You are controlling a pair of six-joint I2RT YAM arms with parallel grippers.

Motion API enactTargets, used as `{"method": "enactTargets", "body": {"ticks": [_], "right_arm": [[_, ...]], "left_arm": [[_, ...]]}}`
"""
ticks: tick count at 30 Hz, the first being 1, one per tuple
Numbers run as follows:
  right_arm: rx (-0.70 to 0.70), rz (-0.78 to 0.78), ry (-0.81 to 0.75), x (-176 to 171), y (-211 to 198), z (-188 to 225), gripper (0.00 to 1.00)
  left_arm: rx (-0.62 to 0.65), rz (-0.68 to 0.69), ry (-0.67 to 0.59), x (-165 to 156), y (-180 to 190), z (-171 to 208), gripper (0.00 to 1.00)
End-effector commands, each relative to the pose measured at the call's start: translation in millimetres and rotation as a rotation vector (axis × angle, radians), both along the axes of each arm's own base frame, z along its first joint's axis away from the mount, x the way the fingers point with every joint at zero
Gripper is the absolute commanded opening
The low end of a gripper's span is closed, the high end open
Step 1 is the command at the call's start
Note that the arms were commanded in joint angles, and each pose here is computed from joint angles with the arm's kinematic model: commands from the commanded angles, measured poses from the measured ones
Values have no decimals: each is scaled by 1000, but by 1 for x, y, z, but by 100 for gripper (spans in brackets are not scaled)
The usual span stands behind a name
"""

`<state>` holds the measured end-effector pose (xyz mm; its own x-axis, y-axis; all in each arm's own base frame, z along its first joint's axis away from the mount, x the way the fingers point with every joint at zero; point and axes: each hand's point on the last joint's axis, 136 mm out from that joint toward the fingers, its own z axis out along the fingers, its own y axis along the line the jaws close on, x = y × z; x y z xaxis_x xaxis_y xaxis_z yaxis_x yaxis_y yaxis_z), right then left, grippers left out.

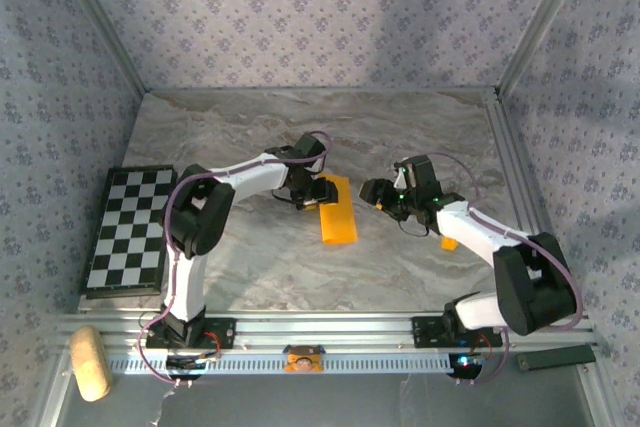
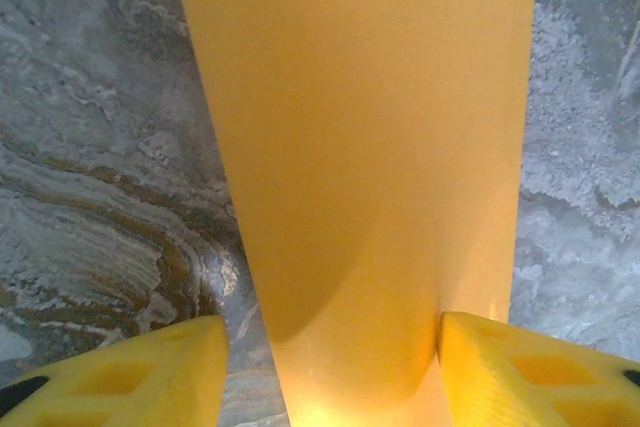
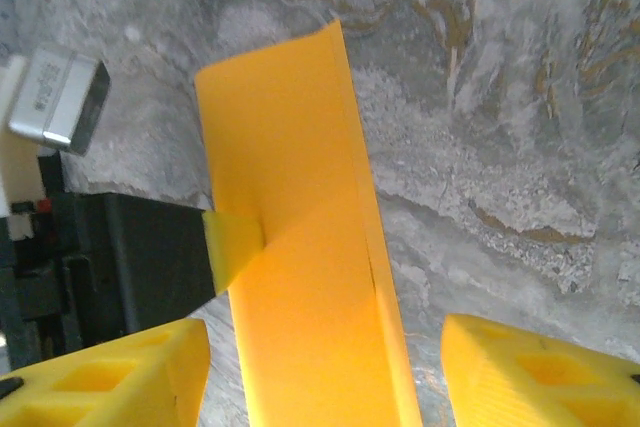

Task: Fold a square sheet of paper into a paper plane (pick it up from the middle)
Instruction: First fold the square sheet of paper in half at the center of the table, then hold the square sheet of paper at the center of the table.

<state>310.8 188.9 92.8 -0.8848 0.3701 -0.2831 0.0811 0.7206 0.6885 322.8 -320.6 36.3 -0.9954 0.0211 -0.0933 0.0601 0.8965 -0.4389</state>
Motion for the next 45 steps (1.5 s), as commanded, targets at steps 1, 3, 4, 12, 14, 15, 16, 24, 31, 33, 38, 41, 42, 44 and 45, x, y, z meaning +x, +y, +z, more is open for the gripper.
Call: {"method": "enactTargets", "body": {"ticks": [1,3,4,12,14,15,16,24,31,33,38,41,42,44,45], "right_arm": [[37,44,15,1,12,0,59],[33,42,17,1,14,-4,58],[29,42,20,1,13,-6,57],[76,158,48,0,37,-12,39],[66,180,63,0,42,-17,35],[59,186,70,1,44,-19,33],[58,193,83,1,46,-22,30],[43,239,152,2,59,-46,21],[-30,236,244,-7,52,-77,15],[-65,221,274,-11,47,-87,13],[-105,157,341,-21,41,-101,9],[-93,111,356,-23,42,-103,9],[-79,91,365,-24,43,-103,9],[-59,60,371,-25,44,-103,9],[-54,47,369,-25,45,-102,9]], "left_arm": [[21,-25,24,-1,0,-4,59],[30,-18,22,-1,2,-7,59],[34,-12,22,-1,3,-7,59],[64,10,34,0,7,-17,59],[63,6,35,0,7,-17,60],[63,6,36,0,7,-18,60],[65,4,38,-1,7,-19,60],[73,9,50,-1,8,-23,61],[74,10,50,-1,7,-22,61],[66,7,43,0,6,-19,62],[22,18,-20,7,3,3,69],[-32,49,-44,11,4,16,69],[-54,57,-44,11,4,18,69],[-90,71,-42,11,6,21,67],[-105,77,-39,11,7,21,65]]}}
